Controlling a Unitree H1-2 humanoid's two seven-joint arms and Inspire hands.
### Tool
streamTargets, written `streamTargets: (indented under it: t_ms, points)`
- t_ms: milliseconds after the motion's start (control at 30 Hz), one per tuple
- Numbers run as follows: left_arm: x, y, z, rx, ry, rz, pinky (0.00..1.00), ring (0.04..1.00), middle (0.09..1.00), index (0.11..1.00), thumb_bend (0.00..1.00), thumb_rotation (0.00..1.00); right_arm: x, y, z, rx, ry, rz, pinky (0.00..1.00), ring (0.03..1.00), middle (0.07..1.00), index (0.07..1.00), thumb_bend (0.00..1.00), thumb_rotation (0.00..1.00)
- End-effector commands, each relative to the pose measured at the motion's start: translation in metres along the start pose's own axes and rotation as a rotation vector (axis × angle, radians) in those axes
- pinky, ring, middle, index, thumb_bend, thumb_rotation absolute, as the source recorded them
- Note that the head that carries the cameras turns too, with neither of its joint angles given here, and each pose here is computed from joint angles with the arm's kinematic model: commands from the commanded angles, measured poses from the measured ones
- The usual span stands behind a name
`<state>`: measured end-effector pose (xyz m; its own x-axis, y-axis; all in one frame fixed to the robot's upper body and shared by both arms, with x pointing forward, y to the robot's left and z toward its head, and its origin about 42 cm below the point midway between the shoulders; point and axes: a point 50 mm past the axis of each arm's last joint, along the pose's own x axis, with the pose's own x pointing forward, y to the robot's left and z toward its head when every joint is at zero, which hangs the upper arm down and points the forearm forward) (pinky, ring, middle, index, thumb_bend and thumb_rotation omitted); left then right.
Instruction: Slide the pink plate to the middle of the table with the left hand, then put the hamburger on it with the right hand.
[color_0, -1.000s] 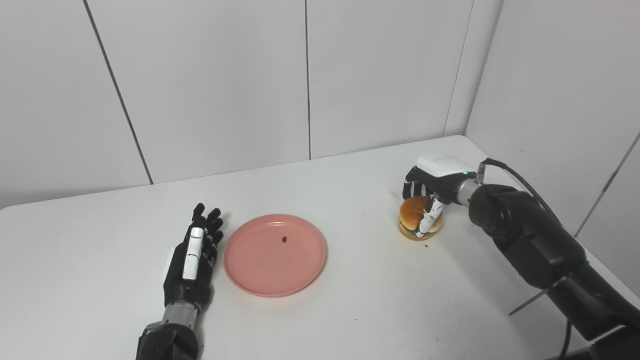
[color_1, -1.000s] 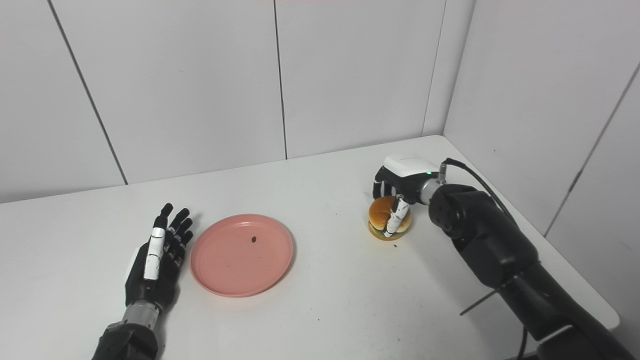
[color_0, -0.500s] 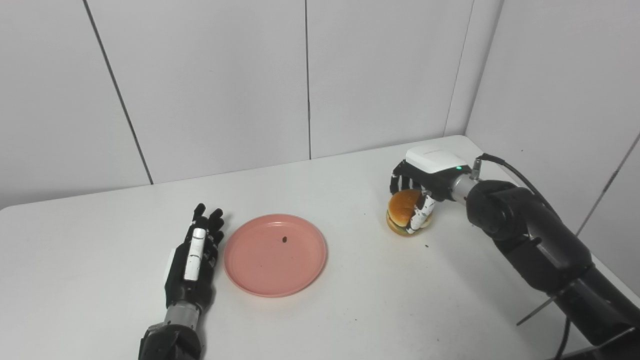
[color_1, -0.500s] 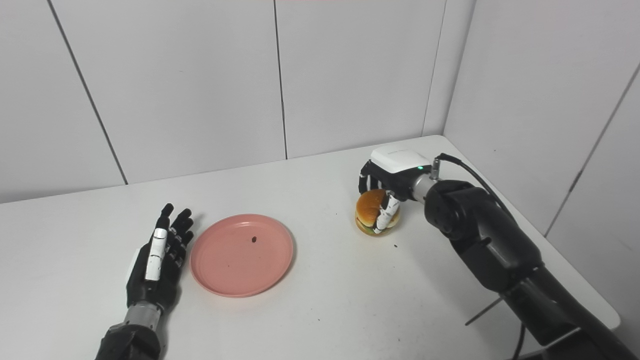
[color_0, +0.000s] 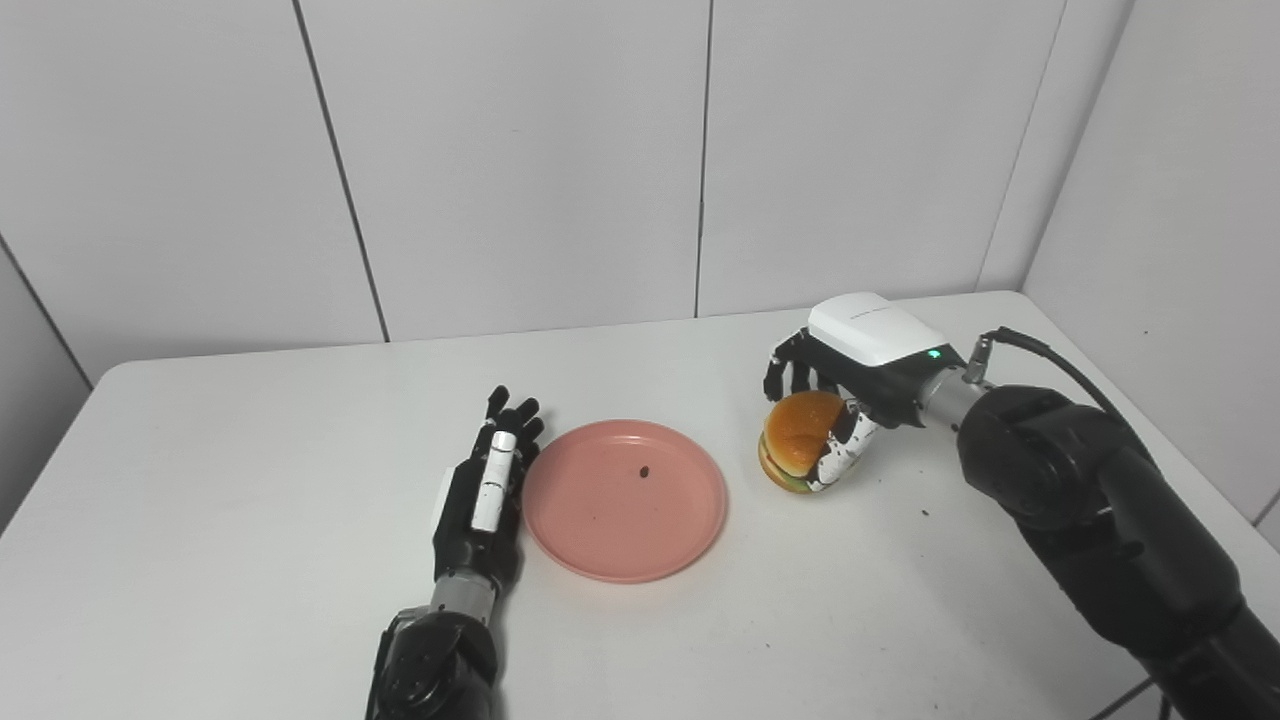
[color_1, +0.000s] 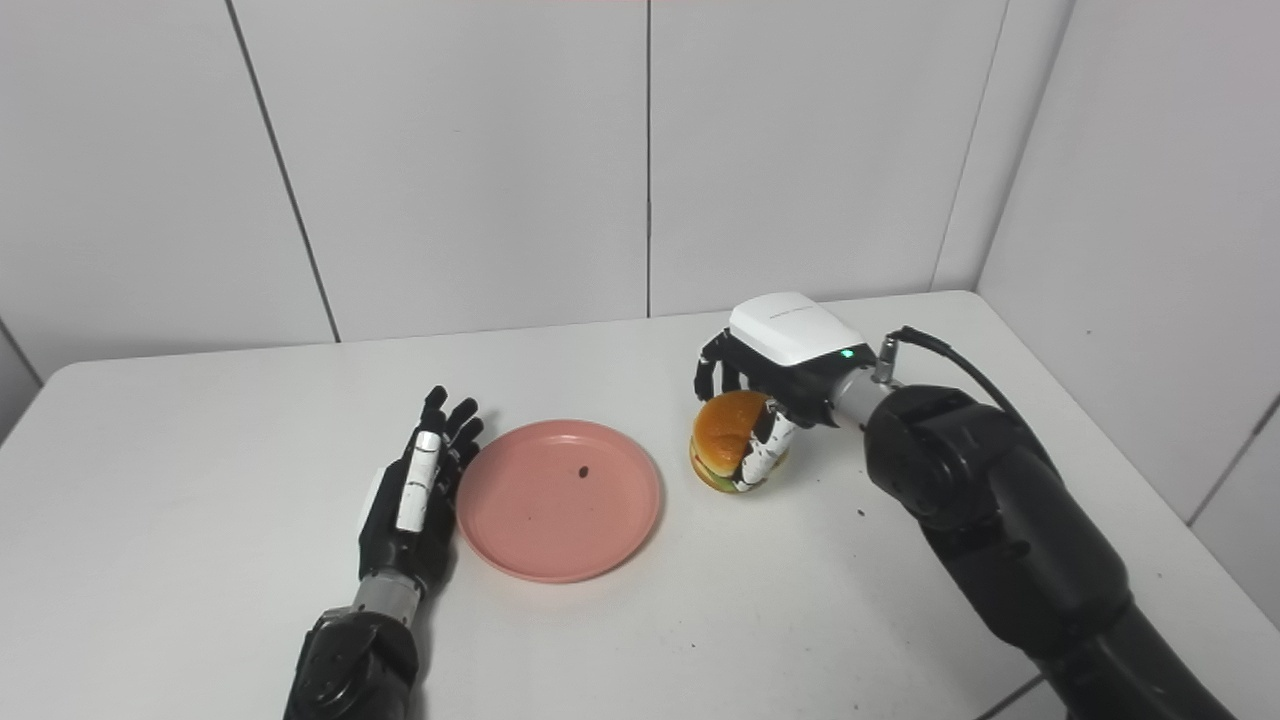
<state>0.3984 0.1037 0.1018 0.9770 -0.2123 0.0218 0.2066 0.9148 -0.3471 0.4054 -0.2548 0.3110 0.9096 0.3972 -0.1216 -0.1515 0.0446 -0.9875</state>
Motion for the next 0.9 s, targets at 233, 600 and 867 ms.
streamTargets:
  t_ms: [233, 600, 867]
  points:
    - [-0.014, -0.011, -0.041, 0.012, 0.103, 0.041, 1.0, 0.966, 0.937, 1.0, 0.72, 0.78, 0.011, -0.044, 0.029, -0.024, -0.105, -0.094, 0.3, 0.377, 0.468, 0.551, 0.51, 0.0]
    - [-0.012, -0.019, -0.047, 0.026, 0.097, 0.05, 1.0, 0.95, 0.917, 0.986, 0.69, 0.8, 0.039, -0.041, 0.049, 0.005, -0.14, -0.07, 0.27, 0.384, 0.484, 0.527, 0.51, 0.0]
    - [-0.014, -0.018, -0.048, 0.037, 0.096, 0.055, 1.0, 0.953, 0.92, 0.992, 0.68, 0.82, 0.063, -0.03, 0.057, -0.017, -0.143, -0.033, 0.31, 0.397, 0.492, 0.524, 0.51, 0.0]
